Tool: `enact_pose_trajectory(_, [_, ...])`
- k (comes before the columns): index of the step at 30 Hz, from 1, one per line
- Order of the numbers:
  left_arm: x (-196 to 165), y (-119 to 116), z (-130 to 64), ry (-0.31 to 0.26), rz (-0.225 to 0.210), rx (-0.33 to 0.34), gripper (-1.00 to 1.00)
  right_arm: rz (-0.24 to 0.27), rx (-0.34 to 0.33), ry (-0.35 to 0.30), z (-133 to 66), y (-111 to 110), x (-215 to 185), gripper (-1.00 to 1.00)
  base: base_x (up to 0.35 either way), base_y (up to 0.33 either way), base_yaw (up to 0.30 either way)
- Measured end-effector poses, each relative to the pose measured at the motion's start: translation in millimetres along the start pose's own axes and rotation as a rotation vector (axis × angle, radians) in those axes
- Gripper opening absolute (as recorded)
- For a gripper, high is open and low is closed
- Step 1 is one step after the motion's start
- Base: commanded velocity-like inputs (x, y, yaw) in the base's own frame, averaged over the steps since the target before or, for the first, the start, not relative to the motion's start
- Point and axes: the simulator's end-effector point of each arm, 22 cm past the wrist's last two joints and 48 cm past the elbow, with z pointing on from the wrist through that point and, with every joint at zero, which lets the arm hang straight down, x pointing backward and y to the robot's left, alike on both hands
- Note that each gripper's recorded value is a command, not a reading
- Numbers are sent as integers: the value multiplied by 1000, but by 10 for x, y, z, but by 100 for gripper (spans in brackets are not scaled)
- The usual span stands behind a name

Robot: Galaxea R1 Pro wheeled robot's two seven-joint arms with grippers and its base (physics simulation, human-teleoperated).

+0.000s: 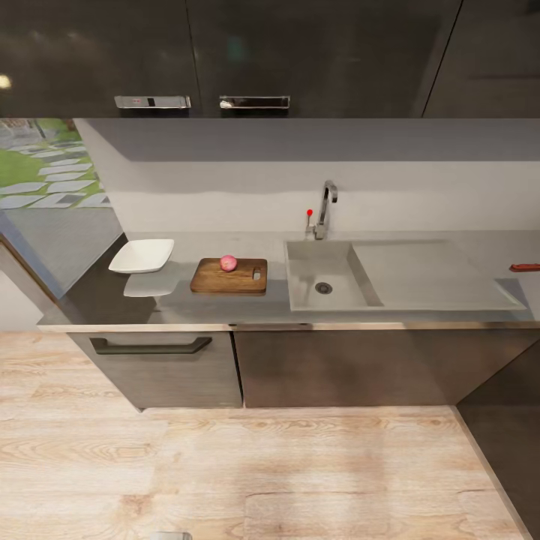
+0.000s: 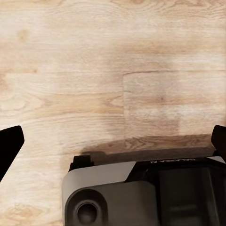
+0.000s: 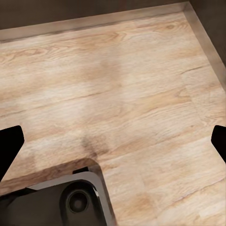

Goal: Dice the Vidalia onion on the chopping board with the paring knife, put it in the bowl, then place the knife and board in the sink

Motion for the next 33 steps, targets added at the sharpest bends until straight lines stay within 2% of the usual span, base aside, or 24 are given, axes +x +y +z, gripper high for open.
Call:
enact_pose_trajectory(8, [5, 0, 0, 1, -1, -1, 100, -10, 2, 23, -34, -18, 95, 100, 0, 0, 0])
enact_pose_trajectory(13, [70, 59, -3, 15, -2, -19, 100, -47, 20, 157, -290, -161, 649, 100, 0, 0, 0])
enact_pose_trajectory(18, [192, 51, -3, 39, -8, -33, 100, -64, 27, 240, -490, -215, 971, 100, 0, 0, 0])
enact_pose_trajectory(33, [240, 53, -5, 48, -11, -40, 100, -74, 30, 290, -620, -247, 1153, 100, 0, 0, 0])
